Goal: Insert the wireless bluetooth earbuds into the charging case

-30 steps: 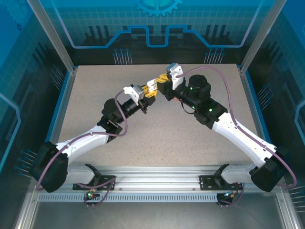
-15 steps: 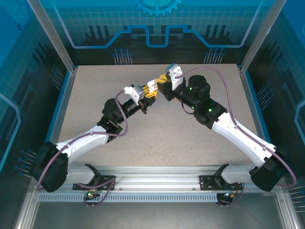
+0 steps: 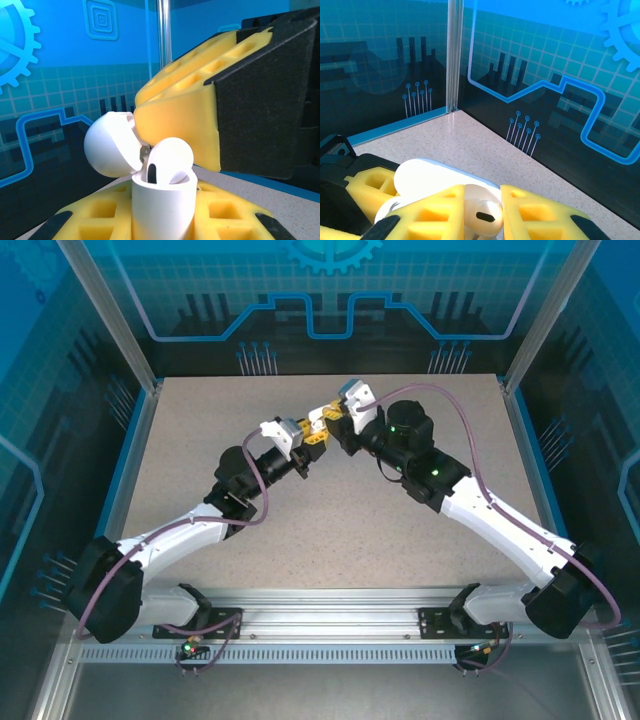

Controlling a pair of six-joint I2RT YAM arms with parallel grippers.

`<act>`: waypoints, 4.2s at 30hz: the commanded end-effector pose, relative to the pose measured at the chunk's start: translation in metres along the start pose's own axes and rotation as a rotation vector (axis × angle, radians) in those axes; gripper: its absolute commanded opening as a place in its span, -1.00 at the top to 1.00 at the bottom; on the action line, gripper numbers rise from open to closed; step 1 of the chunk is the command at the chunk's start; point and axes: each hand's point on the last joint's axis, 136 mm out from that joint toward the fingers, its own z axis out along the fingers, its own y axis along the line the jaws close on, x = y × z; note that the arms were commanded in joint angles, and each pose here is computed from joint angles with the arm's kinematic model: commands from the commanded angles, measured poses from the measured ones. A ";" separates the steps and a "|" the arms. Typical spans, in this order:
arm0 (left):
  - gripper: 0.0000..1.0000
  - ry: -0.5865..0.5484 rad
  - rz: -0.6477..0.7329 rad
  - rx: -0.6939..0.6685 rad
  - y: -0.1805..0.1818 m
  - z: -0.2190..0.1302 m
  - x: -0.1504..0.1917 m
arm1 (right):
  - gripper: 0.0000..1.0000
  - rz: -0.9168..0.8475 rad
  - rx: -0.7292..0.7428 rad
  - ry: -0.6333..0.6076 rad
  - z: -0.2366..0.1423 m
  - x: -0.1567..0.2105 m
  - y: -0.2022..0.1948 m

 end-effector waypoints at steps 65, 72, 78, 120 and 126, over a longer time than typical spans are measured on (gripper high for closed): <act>1.00 -0.090 0.024 -0.074 0.010 -0.008 -0.028 | -0.05 0.422 0.175 -0.058 -0.047 -0.004 -0.080; 1.00 -0.069 0.000 -0.204 0.040 -0.029 -0.012 | -0.21 0.680 0.227 0.225 -0.038 0.085 -0.094; 1.00 -0.048 -0.010 -0.256 0.051 -0.049 -0.003 | -0.18 0.818 0.184 0.614 -0.011 0.195 -0.047; 1.00 -0.070 -0.013 -0.368 0.067 -0.094 -0.016 | -0.21 0.195 -0.156 1.350 0.027 0.345 0.101; 1.00 -0.066 -0.015 -0.365 0.067 -0.093 -0.015 | -0.07 0.210 -0.165 1.355 0.031 0.350 0.103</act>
